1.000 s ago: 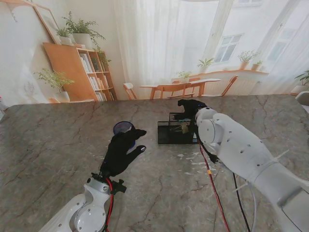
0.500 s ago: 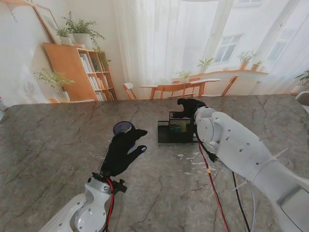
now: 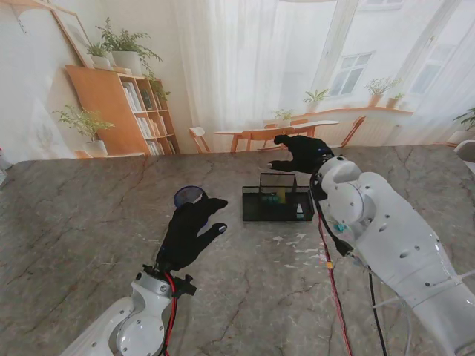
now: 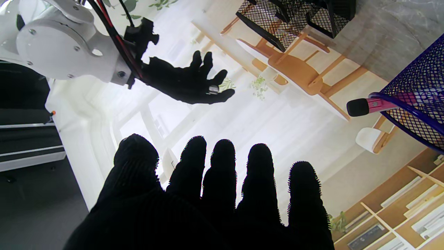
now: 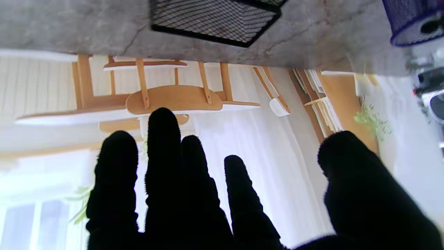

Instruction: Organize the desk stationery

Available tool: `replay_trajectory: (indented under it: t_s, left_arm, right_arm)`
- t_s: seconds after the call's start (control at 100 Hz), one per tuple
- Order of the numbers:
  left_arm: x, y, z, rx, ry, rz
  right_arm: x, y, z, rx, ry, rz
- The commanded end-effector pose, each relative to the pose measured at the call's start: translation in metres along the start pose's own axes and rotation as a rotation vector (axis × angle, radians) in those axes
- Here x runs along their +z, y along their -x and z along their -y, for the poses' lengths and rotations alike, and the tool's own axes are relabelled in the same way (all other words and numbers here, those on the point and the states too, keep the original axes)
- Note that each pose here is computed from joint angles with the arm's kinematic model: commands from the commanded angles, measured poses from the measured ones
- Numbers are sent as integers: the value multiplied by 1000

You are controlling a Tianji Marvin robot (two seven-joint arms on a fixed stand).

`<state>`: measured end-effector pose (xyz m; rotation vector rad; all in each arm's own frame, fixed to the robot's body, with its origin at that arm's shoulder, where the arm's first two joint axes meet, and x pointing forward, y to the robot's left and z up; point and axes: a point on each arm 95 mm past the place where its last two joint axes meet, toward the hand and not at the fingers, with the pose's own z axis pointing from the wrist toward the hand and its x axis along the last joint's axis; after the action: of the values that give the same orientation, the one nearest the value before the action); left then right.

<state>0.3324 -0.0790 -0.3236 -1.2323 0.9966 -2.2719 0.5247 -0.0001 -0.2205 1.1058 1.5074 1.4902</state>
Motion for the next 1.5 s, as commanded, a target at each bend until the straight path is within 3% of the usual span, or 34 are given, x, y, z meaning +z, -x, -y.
replay_trajectory:
  t_s: [0.0, 0.16, 0.23, 0.64, 0.87, 1.24, 1.49]
  left_arm:
    - [-1, -3, -2, -5, -8, -1]
    - [-1, -5, -1, 0, -20, -2]
    - [-1, -5, -2, -2, -16, -3]
    - [2, -8, -4, -8, -7, -18]
    - [2, -9, -5, -9, -1, -22]
    - [6, -11, -11, 2, 29, -42]
    - [7, -10, -12, 5, 41, -41]
  right_arm:
    - [-13, 19, 5, -2, -26, 24]
    - [-47, 51, 13, -134, -86, -22]
    - [-60, 63, 20, -134, -122, -32]
    - [-109, 93, 60, -182, -285, 118]
    - [-116, 106, 87, -217, -349, 185]
    - [-109, 122, 115, -242, -439, 212]
    - [-104, 122, 138, -242, -454, 216]
